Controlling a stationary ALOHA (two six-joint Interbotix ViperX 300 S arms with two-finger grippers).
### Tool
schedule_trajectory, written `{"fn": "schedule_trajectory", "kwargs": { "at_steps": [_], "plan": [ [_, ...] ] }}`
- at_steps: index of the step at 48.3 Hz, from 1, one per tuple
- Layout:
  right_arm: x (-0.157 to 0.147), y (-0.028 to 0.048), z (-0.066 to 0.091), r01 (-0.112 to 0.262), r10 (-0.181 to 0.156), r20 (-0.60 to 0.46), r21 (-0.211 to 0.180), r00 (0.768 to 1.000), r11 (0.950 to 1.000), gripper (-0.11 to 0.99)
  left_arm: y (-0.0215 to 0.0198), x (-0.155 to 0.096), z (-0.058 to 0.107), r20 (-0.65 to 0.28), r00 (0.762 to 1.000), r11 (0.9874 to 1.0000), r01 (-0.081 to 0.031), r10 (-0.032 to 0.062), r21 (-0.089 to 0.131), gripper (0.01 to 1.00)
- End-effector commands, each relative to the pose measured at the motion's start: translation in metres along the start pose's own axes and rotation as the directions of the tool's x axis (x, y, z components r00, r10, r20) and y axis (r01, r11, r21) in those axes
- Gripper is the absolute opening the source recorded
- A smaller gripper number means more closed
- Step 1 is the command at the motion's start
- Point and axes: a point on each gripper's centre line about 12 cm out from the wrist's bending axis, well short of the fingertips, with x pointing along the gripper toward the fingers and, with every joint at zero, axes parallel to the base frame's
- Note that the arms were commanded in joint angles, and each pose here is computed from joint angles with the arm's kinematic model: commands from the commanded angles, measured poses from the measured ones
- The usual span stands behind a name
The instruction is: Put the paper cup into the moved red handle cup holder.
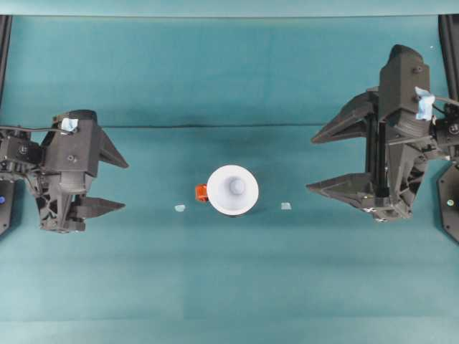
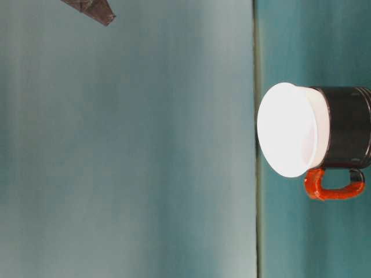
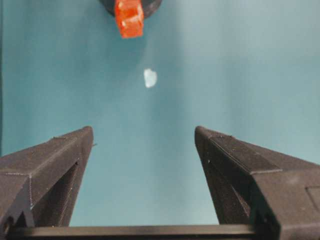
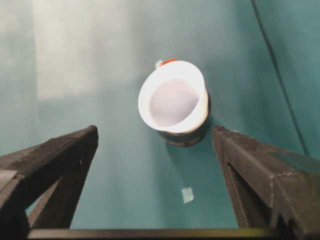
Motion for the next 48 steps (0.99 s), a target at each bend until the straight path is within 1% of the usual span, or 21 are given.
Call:
{"fn": "schedule_trajectory", "kwargs": {
  "at_steps": [1, 17, 48],
  "plan": [
    [-0.0114, 0.0028, 0.0072, -0.014, 0.015, 0.045, -0.016, 0.999, 0.9998, 0.85, 0.0004, -0.0039, 0.006, 0.025, 1.0, 1.0, -0.002, 0.002, 0.001, 0.891],
    [-0.0097, 0.0019, 0.0033, -0.012, 0.012, 0.035, -0.017, 0.999, 0.9998, 0.85, 0.0003, -0.0043, 0.0072, 0.028, 1.0, 1.0, -0.001, 0.0014, 0.0, 0.891],
    [-0.0097, 0.0016, 0.0024, -0.011, 0.012, 0.033, -0.014, 0.999, 0.9998, 0.85, 0.0004, -0.0039, 0.006, 0.025, 1.0, 1.0, -0.002, 0.002, 0.001, 0.891]
  ]
}}
